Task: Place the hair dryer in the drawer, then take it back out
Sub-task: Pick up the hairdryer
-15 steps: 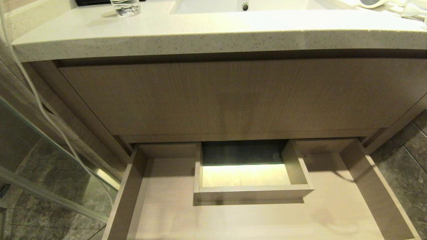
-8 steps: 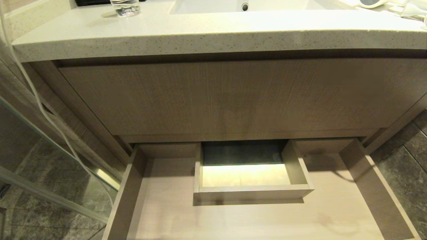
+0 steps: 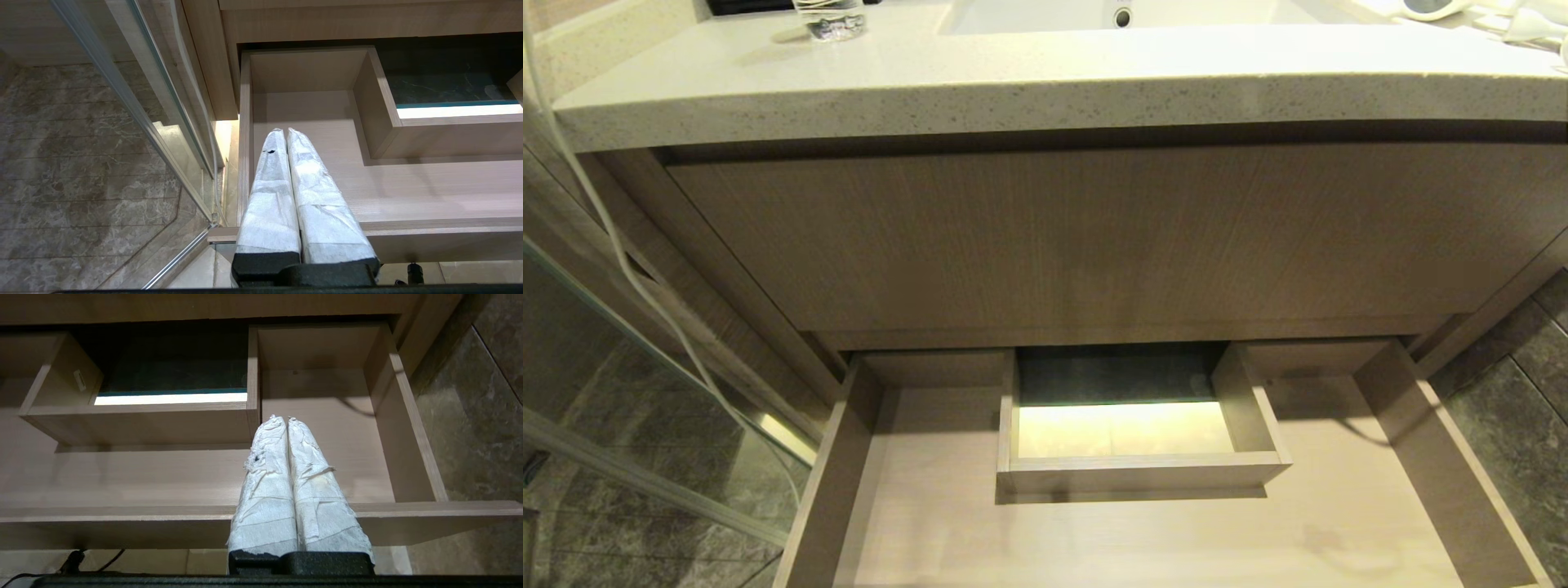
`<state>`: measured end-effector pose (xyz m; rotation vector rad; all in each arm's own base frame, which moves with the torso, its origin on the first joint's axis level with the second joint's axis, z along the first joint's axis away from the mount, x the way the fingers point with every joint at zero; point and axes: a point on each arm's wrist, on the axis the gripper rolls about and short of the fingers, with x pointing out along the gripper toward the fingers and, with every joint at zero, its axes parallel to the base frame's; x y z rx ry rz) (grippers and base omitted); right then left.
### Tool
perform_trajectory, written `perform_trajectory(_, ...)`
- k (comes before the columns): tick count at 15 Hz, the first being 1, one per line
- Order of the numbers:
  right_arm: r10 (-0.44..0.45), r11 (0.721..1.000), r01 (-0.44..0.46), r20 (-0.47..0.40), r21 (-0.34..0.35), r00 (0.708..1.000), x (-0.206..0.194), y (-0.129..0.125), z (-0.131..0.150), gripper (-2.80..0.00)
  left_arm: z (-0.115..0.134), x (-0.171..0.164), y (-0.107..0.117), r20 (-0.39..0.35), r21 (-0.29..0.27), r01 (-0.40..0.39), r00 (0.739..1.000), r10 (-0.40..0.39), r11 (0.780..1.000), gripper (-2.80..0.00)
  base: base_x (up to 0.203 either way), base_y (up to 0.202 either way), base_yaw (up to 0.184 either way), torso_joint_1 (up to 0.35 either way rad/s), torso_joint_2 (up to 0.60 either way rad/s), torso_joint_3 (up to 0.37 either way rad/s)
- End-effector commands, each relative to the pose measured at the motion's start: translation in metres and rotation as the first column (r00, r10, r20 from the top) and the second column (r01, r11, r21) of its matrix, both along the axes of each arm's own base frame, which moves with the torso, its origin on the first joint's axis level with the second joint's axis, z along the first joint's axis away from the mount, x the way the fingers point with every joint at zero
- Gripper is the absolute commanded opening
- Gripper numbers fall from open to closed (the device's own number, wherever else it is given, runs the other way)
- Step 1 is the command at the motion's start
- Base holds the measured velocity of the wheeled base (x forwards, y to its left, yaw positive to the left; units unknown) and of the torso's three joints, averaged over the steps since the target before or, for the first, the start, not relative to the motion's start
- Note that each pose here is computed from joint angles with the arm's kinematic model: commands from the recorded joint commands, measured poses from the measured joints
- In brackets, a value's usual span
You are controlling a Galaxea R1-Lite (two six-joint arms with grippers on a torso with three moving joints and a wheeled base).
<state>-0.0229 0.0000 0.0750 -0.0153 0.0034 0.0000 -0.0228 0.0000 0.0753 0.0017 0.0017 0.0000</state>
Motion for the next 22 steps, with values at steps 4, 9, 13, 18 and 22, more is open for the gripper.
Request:
perform_trajectory(4, -0.006, 1.0, 0.006, -0.007, 0.003, 1.0, 0.0002, -0.0001, -0.0009, -2.8, 0.0, 0.0, 0.0, 0.0, 0.0, 0.0, 1.0, 0.0, 1.0, -2.8, 0.0, 0.0, 0.0, 0.0, 0.0, 0.0)
perform_trajectory(9, -0.006, 1.0, 0.006, -0.007, 0.005, 1.0, 0.0002, -0.0001, -0.0009, -2.8, 0.0, 0.0, 0.0, 0.0, 0.0, 0.0, 1.0, 0.0, 1.0, -2.8, 0.0, 0.0, 0.0, 0.0, 0.0, 0.0)
perform_trajectory(13, -0.006, 1.0, 0.006, -0.007, 0.006, 1.0, 0.0002, -0.0001, -0.0009, -2.8, 0.0, 0.0, 0.0, 0.0, 0.0, 0.0, 1.0, 0.0, 1.0, -2.8, 0.0, 0.0, 0.0, 0.0, 0.0, 0.0)
perform_trajectory(18, -0.006, 1.0, 0.006, -0.007, 0.006, 1.0, 0.0002, -0.0001, -0.0009, -2.8, 0.0, 0.0, 0.0, 0.0, 0.0, 0.0, 1.0, 0.0, 1.0, -2.8, 0.0, 0.0, 0.0, 0.0, 0.0, 0.0)
perform_trajectory(22, -0.006, 1.0, 0.006, -0.006, 0.02, 1.0, 0.0002, -0.0001, -0.0007, -2.8, 0.0, 0.0, 0.0, 0.0, 0.0, 0.0, 1.0, 0.0, 1.0, -2.8, 0.0, 0.0, 0.0, 0.0, 0.0, 0.0)
